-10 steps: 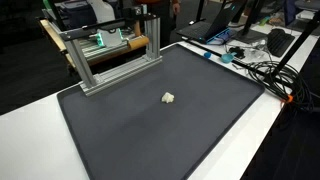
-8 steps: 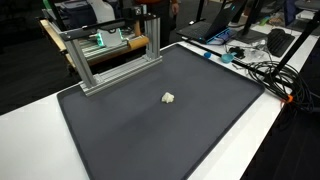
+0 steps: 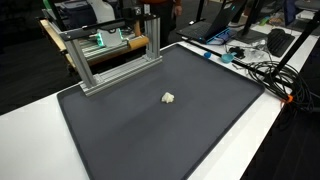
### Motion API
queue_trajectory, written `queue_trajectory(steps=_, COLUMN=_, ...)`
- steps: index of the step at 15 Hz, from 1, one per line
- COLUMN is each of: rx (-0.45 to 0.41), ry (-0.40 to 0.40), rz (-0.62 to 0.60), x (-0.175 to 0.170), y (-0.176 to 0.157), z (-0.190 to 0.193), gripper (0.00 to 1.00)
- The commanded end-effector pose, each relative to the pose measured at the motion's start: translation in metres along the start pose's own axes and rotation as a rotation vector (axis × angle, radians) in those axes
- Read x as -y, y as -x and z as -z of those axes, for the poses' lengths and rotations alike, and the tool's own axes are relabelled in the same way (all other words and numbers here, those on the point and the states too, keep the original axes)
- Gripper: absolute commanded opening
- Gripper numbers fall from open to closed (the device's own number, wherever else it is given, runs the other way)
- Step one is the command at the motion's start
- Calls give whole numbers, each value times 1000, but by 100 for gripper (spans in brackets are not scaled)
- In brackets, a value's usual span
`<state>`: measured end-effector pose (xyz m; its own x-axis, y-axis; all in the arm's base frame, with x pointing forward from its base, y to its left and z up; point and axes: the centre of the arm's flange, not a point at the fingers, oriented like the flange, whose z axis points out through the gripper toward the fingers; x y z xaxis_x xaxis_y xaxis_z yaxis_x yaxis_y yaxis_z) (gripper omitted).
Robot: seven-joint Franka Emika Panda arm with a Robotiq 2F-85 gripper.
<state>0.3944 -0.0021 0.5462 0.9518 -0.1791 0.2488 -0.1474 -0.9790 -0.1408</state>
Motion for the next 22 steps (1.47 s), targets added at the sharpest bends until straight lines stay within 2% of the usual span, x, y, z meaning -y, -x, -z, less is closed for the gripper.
queue_trajectory(steps=1, rx=32, ry=73, rz=-55, x=-11, y=11, z=-11, gripper=100)
queue_trajectory(steps=3, rx=79, ry=120, rz=-70, x=-13, y=28, z=-27, gripper=100)
queue_trajectory(steps=4, rx=108, ry=102, rz=-90, x=-16, y=35, z=-35, gripper=100)
queue_trajectory(steps=5, rx=77, ry=86, rz=-59, x=-15, y=16, z=-27, gripper=100)
queue_trajectory(steps=9, rx=112, ry=94, rz=-74, x=-17, y=26, z=-40, gripper=100)
queue_trajectory(steps=12, rx=175, ry=91, rz=-45, x=-26, y=49, z=-52, gripper=100)
queue_trajectory(steps=16, rx=179, ry=84, rz=-64, x=-29, y=70, z=-60, gripper=100)
queue_trajectory(steps=17, rx=191, ry=102, rz=-58, x=-25, y=50, z=-63, gripper=100)
queue_trajectory(steps=20, rx=191, ry=101, rz=-59, x=-26, y=59, z=-64, gripper=100)
queue_trajectory(steps=21, rx=167, ry=162, rz=-69, x=-26, y=59, z=-65, gripper=100)
queue_trajectory(steps=22, rx=180, ry=167, rz=-58, x=-26, y=59, z=-67, gripper=100)
